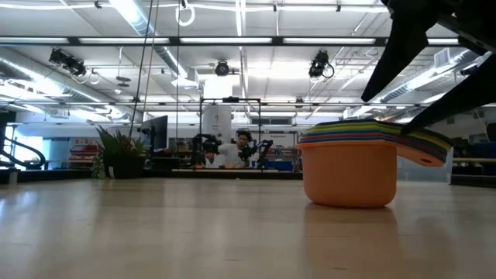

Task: Nest measuring cups in basket
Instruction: Put the stacked measuring cups into the bin

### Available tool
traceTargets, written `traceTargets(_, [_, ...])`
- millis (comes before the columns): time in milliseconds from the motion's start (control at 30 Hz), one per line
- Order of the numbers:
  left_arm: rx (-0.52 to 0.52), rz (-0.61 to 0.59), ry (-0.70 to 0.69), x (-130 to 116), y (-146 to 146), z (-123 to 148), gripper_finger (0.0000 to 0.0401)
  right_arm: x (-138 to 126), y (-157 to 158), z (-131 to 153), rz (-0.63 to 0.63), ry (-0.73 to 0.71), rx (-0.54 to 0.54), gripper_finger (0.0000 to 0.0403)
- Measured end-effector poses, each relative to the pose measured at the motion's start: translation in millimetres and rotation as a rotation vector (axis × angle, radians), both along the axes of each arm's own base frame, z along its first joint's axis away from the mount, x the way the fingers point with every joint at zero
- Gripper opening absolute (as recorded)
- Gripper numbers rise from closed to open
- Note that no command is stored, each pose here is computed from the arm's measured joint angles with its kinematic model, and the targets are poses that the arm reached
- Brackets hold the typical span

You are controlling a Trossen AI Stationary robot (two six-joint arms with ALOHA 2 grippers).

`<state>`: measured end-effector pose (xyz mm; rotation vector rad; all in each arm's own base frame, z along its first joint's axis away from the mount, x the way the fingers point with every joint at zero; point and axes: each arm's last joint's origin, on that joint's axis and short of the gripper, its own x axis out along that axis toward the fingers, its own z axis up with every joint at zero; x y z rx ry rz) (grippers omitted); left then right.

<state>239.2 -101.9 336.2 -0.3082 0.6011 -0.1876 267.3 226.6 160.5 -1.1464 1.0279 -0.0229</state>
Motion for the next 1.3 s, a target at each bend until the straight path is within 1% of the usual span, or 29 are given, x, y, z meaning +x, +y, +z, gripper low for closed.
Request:
traceTargets(133, [0.000,0.000,0.000,0.0,0.0,0.0,0.0087,-0.3,-0.1,-0.2,0.000,0.008,0.005,0.0218])
traceTargets(233, [0.000,0.000,0.000,0.0,0.0,0.0,0.0087,-0.2,-0.3,-0.3,0.011,0.021,-0.002,0.0228])
traceTargets(367, [0.000,0.000,0.000,0.0,0.0,0.0,0.0087,-1.6,-0.7,-1.0,0.024,0.056,-0.003,0.0259])
traceTargets(467, [0.000,0.000,0.000,0.0,0.0,0.0,0.0087,-3.1,-2.0,-1.3,0.054,0.101,-0.035,0.0283])
traceTargets(533, [0.000,0.000,0.000,0.0,0.0,0.0,0.0087,-3.7,-2.7,-1.3,0.065,0.116,-0.055,0.0291])
traceTargets(800, [0.000,0.000,0.000,0.0,0.0,0.0,0.0087,0.4,-7.7,-1.5,0.070,0.139,-0.067,0.0293])
traceTargets(933, [0.000,0.000,0.000,0.0,0.0,0.1,0.0087,2.6,-9.2,-2.1,0.072,0.160,-0.039,0.0293])
traceTargets(1067, [0.000,0.001,0.000,0.0,0.1,0.1,0.0087,3.5,-10.5,-2.6,0.079,0.168,-0.045,0.0293])
traceTargets(1300, [0.000,0.000,0.000,0.0,0.1,0.0,0.0087,4.8,-12.8,-15.9,0.114,0.137,-0.021,0.0293])
